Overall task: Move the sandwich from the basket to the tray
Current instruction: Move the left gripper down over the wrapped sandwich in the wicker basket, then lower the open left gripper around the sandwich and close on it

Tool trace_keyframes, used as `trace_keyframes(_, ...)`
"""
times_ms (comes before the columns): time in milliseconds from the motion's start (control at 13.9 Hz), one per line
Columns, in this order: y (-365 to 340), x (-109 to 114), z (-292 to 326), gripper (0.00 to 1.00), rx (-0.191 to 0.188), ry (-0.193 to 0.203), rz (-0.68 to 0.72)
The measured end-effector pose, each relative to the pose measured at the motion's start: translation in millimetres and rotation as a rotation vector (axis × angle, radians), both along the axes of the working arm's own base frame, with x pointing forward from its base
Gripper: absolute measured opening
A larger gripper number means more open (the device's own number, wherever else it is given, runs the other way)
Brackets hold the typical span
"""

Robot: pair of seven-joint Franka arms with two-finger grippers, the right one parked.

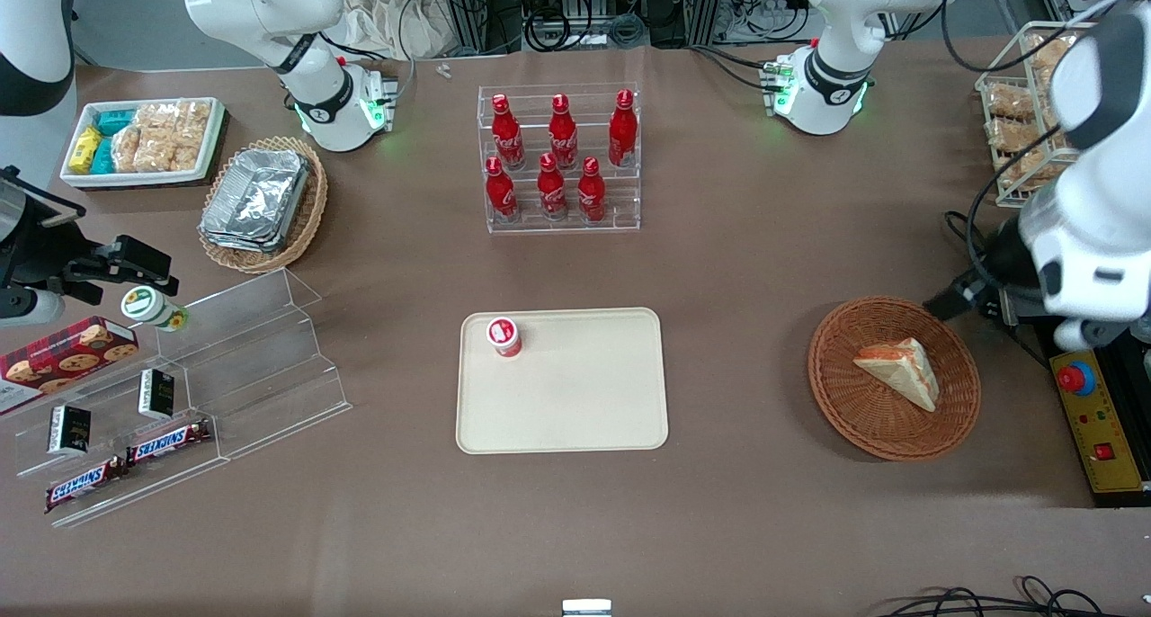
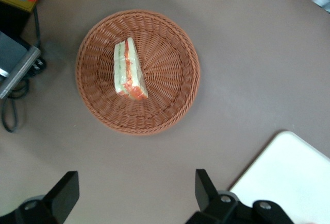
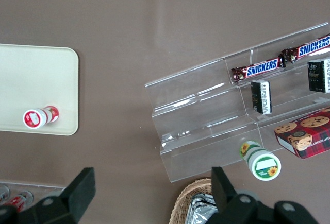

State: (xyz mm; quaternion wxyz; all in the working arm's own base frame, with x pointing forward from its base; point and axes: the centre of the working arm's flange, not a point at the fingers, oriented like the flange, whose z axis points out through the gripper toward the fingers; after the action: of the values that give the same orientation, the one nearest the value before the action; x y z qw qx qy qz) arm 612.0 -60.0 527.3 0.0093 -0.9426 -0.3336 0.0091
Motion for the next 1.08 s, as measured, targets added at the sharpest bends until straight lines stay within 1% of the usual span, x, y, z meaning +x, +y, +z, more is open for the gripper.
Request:
trace_keyframes(72, 9.6, 2.8, -26.7, 1.00, 0.003, 0.001, 0.031)
trace_keyframes(216, 33.1, -0.7, -74.4, 1.00, 0.010, 0.005, 0.073)
trace_keyframes(360, 51.4, -8.3, -113.8, 1.00, 0.012, 0.002, 0.104)
trace_keyframes(577, 69.9, -23.3, -174.8, 1.00, 0.008, -0.027, 0.139)
trace_keyframes(721, 84.0, -34.1, -213.9, 1.00, 0.005, -0.028, 0.167)
trace_keyframes(865, 93.0, -36.3, -239.9, 1.00, 0.005, -0.031, 0.195)
trace_keyframes(1009, 93.2, -32.9, -252.1, 1.00, 0.000, -0.049, 0.217)
trace_keyframes(1081, 92.2, -32.1, -255.2, 1.00, -0.003, -0.053, 0.223)
